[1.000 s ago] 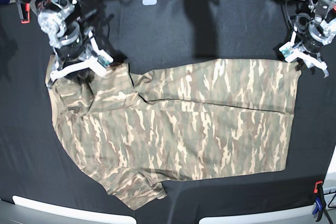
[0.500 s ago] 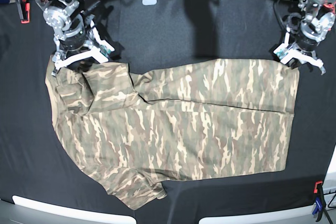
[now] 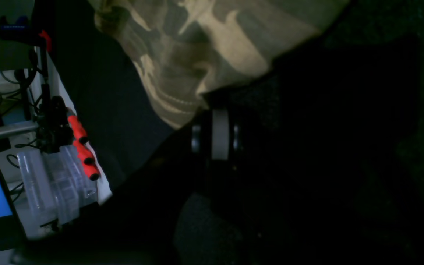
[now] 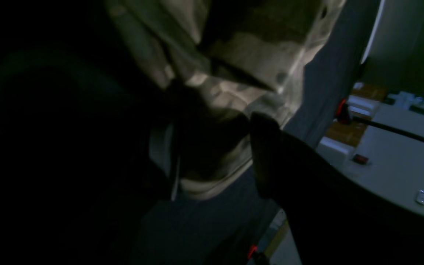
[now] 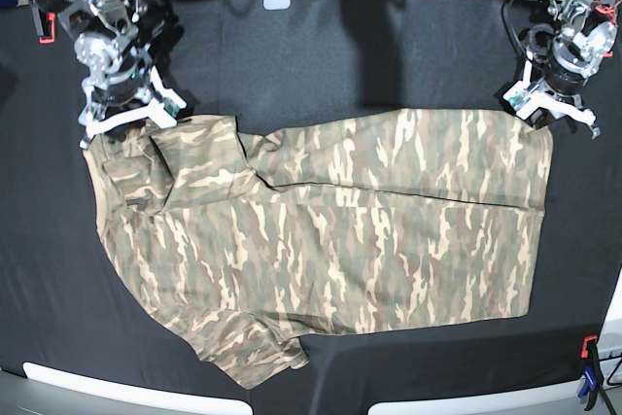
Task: Layout the t-shirt on the table in an organized manner, then fold the t-shirt properly
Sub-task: 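Regrasp the shirt's collar-side edge with both grippers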
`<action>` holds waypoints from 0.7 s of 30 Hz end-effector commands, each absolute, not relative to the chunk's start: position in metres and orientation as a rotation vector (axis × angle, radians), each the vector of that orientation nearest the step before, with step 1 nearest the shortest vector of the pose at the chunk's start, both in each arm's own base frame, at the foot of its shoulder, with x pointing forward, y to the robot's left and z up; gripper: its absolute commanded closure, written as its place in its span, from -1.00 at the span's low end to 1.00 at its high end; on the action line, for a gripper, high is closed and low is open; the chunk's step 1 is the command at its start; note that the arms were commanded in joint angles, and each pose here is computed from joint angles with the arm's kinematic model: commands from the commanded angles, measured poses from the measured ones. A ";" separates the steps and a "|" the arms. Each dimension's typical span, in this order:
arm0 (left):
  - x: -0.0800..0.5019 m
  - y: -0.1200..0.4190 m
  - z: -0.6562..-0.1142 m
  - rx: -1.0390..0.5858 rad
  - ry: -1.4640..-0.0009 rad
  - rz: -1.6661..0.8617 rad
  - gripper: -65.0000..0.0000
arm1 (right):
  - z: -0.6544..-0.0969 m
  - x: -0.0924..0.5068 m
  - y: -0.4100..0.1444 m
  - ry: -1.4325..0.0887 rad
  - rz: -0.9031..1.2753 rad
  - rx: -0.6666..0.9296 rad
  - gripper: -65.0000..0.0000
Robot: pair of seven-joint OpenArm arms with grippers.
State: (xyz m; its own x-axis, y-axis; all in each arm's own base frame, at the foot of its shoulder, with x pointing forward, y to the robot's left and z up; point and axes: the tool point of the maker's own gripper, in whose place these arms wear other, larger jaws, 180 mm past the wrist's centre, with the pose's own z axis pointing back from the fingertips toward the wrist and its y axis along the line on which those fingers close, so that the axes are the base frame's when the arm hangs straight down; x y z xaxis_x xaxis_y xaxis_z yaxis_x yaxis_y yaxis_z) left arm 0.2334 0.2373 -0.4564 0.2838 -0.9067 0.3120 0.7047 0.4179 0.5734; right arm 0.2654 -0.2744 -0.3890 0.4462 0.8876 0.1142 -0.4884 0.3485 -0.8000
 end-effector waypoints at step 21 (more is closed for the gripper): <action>0.231 0.235 -0.459 0.321 -0.639 -1.123 1.00 | -0.404 0.249 -0.262 -0.515 1.000 -0.610 0.09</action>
State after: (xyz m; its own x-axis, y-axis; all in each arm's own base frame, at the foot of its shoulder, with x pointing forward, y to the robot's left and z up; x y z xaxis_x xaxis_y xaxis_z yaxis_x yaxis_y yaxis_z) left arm 0.2391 0.2364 -0.4540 0.2789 -0.9067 0.3164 0.7015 0.4173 0.5776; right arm 0.2468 -0.2612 -0.4082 0.4567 0.8819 0.1166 -0.6090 0.4055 -0.6816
